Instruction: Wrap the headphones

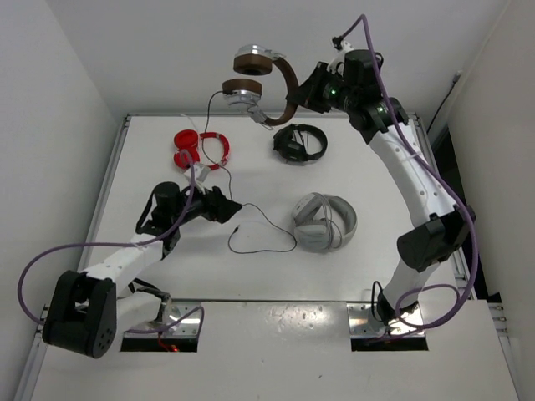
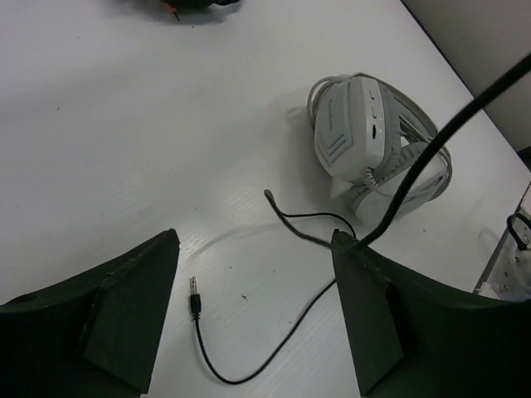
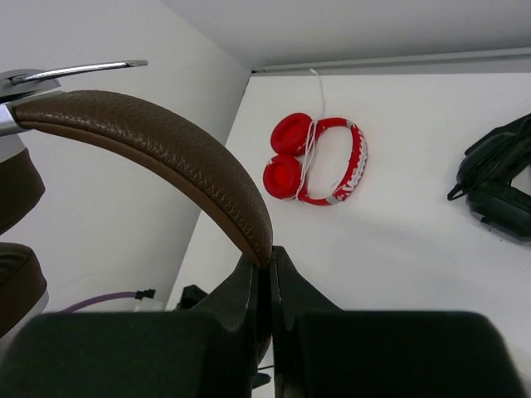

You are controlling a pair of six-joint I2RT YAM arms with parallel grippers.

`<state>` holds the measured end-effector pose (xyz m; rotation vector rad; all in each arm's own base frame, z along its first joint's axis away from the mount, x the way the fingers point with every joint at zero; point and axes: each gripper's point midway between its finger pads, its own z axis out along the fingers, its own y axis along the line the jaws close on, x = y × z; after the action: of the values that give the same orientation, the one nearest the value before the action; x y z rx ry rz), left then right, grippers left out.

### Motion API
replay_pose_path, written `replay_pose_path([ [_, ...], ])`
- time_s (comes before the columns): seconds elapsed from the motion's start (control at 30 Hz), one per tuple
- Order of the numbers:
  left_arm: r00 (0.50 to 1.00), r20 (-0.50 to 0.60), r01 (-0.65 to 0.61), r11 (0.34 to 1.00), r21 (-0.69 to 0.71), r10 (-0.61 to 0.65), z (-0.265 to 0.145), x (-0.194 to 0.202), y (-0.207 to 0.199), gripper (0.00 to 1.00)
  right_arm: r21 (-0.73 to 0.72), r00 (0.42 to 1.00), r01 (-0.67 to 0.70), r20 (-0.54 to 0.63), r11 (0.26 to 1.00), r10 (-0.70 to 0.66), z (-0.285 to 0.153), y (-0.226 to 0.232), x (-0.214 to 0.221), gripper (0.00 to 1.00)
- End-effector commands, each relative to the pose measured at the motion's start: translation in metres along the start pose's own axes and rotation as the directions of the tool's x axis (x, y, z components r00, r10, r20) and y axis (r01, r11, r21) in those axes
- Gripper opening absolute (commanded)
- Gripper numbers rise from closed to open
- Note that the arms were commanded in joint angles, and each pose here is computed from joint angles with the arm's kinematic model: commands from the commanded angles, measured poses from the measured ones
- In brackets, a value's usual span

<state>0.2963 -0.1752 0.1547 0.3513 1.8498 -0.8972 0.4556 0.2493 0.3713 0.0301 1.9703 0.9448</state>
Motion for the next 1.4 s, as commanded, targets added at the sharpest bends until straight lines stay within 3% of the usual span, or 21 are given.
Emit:
replay_pose_path([
  [0.0,0.990,0.125,-0.060,0.998,-0.010,0.060,0.017,-0.024,-0.009,0.79,-0.086,0.993,0.025,0.119,0.996,-0.015,-0.024,0.036,-0.032,0.00],
  [0.17,0.983,0.158,-0.100,0.994,0.040,0.093,0.030,-0.022,-0.035,0.72,-0.064,0.991,0.032,0.129,0.997,-0.023,-0.023,0.030,-0.031,0.00],
  [0.47,0.973,0.209,-0.094,0.995,-0.044,0.102,0.036,-0.037,-0.027,0.67,-0.062,0.994,0.010,0.107,0.998,-0.004,-0.012,0.029,-0.020,0.00],
  [0.67,0.975,0.202,-0.084,0.994,-0.071,0.097,0.045,-0.039,-0.020,0.43,-0.075,0.994,0.015,0.110,0.997,-0.006,-0.012,0.033,-0.023,0.00],
  [0.73,0.978,0.187,-0.085,0.995,-0.053,0.094,0.046,-0.037,-0.023,0.23,-0.060,0.994,0.010,0.110,0.998,-0.004,-0.008,0.028,-0.023,0.00],
  [0.83,0.982,0.162,-0.092,0.994,-0.053,0.100,0.044,-0.035,-0.024,0.05,0.010,0.991,-0.006,0.131,1.000,0.005,-0.008,0.012,-0.027,0.00],
  [0.93,0.987,0.119,-0.103,0.992,-0.068,0.110,0.040,-0.032,-0.024,0.00,0.111,0.987,-0.010,0.161,0.994,-0.008,-0.009,-0.010,-0.032,0.00],
  [1.0,0.974,0.121,-0.189,0.981,-0.051,0.193,0.032,-0.045,-0.033,0.00,0.245,0.980,0.025,0.185,0.969,-0.072,-0.007,-0.040,-0.034,0.00],
  [1.03,0.975,0.063,-0.211,0.976,-0.050,0.214,0.027,-0.036,-0.032,0.00,0.283,0.978,0.052,0.182,0.958,-0.106,-0.008,-0.045,-0.032,0.00],
  [1.13,0.921,0.045,-0.385,0.922,-0.042,0.386,0.011,-0.054,-0.044,0.00,0.422,0.949,0.196,0.146,0.885,-0.280,-0.006,-0.066,-0.024,0.00],
  [1.2,0.883,-0.036,-0.470,0.882,-0.035,0.469,-0.003,-0.047,-0.037,0.00,0.508,0.912,0.279,0.127,0.815,-0.391,-0.008,-0.081,-0.028,0.00],
  [1.37,0.767,-0.074,-0.625,0.768,0.141,0.638,-0.035,-0.056,-0.067,0.00,0.601,0.866,0.384,0.030,0.701,-0.499,-0.003,-0.104,-0.008,0.00],
])
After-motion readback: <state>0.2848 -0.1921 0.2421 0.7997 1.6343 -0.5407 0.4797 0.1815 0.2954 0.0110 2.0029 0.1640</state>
